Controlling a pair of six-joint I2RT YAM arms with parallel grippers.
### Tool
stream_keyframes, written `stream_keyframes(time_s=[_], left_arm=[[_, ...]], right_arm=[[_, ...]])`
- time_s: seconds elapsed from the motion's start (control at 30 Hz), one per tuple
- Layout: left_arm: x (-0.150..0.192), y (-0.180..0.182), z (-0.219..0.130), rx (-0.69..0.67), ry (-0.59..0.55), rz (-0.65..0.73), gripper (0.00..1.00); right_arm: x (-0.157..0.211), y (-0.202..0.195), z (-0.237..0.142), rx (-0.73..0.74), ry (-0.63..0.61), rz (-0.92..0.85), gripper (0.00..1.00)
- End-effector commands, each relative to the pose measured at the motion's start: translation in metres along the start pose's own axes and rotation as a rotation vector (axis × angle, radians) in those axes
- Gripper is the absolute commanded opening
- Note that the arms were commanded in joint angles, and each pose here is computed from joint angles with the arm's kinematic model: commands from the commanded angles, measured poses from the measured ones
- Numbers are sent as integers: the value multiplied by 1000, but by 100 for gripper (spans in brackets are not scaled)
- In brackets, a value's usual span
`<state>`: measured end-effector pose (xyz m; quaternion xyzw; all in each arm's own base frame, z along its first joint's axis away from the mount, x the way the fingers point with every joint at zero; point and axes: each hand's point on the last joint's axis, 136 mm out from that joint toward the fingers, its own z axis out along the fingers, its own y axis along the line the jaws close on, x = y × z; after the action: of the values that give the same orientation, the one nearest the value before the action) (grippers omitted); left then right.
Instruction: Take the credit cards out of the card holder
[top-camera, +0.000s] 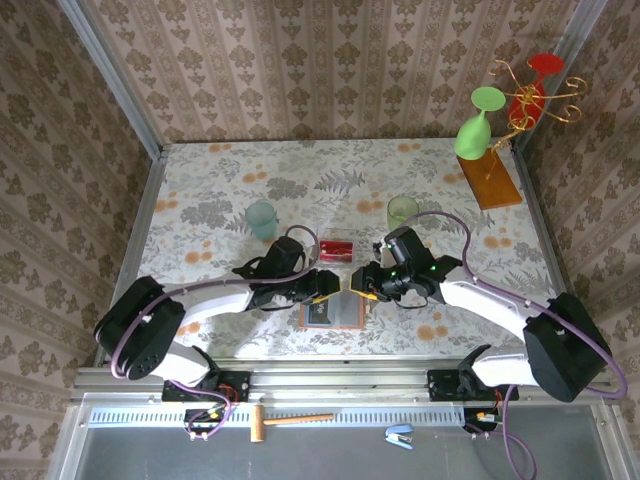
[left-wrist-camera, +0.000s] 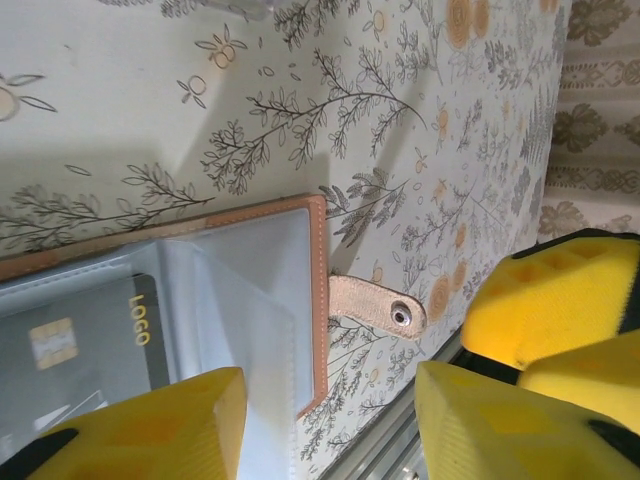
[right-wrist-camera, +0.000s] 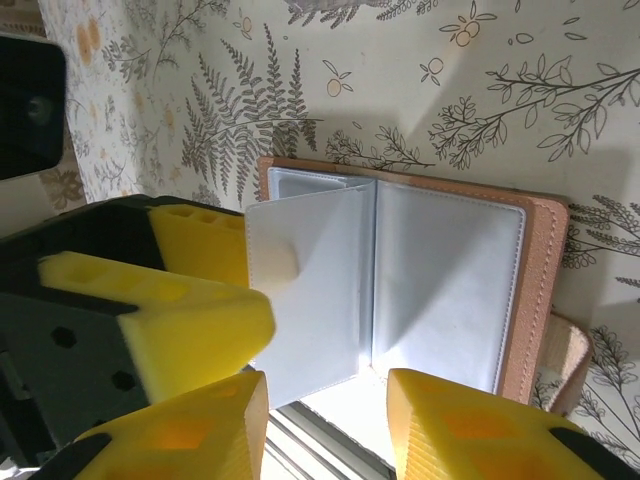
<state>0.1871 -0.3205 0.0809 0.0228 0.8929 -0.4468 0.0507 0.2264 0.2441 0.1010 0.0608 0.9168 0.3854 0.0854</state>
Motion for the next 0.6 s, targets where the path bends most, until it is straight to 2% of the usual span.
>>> stream_keyframes(time_s=[0.0,0.57], left_arm=[[4,-10,9,25,36,10,51],[9,-23,41,73,92,21,54]], right_arm=[[-3,-4,-9,25,-28,-12,37],[-1,-9,-17,24,-55,8,36]])
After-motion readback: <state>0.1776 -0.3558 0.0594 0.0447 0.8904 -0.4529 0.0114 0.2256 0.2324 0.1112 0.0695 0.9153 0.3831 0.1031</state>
